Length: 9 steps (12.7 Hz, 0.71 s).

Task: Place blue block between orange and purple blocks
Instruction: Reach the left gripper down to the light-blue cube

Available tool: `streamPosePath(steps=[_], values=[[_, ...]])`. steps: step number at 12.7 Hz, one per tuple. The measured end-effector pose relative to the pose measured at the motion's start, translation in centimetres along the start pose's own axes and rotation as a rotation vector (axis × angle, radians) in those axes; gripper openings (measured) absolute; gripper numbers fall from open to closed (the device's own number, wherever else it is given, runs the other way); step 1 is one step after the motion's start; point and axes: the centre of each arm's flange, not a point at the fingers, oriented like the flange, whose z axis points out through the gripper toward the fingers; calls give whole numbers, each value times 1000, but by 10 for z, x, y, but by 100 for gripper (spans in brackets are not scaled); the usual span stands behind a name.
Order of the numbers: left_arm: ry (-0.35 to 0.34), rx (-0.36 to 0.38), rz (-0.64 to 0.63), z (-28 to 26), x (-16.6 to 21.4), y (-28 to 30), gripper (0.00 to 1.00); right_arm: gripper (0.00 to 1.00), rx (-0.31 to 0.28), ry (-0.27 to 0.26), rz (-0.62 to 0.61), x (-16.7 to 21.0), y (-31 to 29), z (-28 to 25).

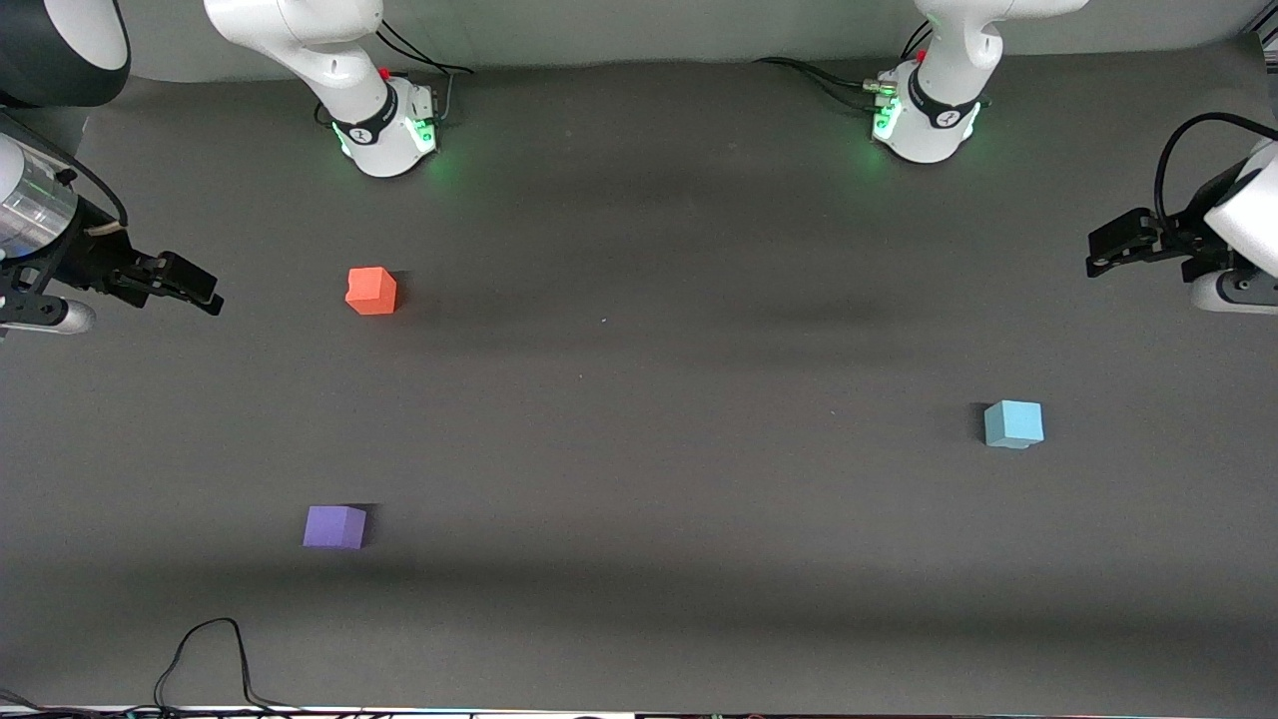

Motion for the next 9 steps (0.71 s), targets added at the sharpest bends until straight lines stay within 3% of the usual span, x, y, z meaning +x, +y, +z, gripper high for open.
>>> streamPosePath(steps=[9], values=[[23,-7,77,55,43,-79,100,100,1,5,1,0,1,-2]])
